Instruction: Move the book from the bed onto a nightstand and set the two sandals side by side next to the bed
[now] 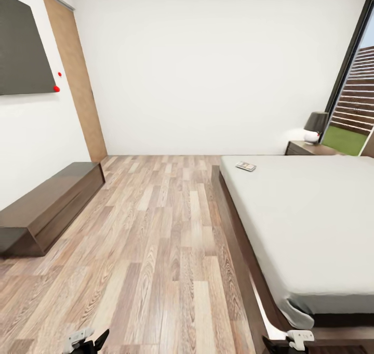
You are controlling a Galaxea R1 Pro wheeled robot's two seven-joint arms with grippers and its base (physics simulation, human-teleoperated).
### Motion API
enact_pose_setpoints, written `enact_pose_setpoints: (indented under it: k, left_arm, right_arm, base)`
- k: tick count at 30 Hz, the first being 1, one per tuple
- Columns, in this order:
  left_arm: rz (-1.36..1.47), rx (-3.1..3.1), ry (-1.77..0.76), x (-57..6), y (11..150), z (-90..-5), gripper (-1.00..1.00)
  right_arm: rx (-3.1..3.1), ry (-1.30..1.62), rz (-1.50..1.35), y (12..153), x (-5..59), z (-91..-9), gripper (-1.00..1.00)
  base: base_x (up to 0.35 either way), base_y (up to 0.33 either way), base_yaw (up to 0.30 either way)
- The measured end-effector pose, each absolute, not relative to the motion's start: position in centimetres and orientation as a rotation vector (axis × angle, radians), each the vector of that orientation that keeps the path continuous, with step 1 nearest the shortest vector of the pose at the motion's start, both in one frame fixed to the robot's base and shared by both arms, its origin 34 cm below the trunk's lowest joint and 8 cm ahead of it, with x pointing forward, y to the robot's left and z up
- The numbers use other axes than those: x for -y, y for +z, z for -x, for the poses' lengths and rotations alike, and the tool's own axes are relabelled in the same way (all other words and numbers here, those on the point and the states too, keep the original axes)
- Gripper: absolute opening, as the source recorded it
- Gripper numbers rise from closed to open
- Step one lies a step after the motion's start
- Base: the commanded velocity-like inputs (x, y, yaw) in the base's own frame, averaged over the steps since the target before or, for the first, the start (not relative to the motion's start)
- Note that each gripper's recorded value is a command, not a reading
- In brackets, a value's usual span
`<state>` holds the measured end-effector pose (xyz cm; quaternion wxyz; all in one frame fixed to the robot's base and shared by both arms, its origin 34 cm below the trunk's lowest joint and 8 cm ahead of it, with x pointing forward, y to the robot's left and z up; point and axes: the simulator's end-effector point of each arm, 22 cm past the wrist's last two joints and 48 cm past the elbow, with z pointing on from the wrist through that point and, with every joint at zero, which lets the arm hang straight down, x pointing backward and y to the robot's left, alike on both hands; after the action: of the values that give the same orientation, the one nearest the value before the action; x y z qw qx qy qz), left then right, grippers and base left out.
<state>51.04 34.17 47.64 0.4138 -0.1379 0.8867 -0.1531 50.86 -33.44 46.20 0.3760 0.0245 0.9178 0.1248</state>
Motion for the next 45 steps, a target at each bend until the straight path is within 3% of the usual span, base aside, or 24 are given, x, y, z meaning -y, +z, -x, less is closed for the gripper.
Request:
enact_pose_setpoints:
  k: [37, 45]
  left_arm:
    - [0.347, -2.229, -0.386, -34.13, 47.63, -51.03, 1.0]
    - [0.348, -2.228, -0.384, -34.23, 47.67, -51.03, 1.0]
  right_arm:
    - [-2.348, 0.321, -0.062, 46.19, 33.33, -50.86, 1.0]
    - [-2.348, 0.321, -0.062, 46.22, 33.33, -50.85, 1.0]
  base:
    - [0.001, 0.0, 0.104]
    - [0.253, 0.0, 0.002]
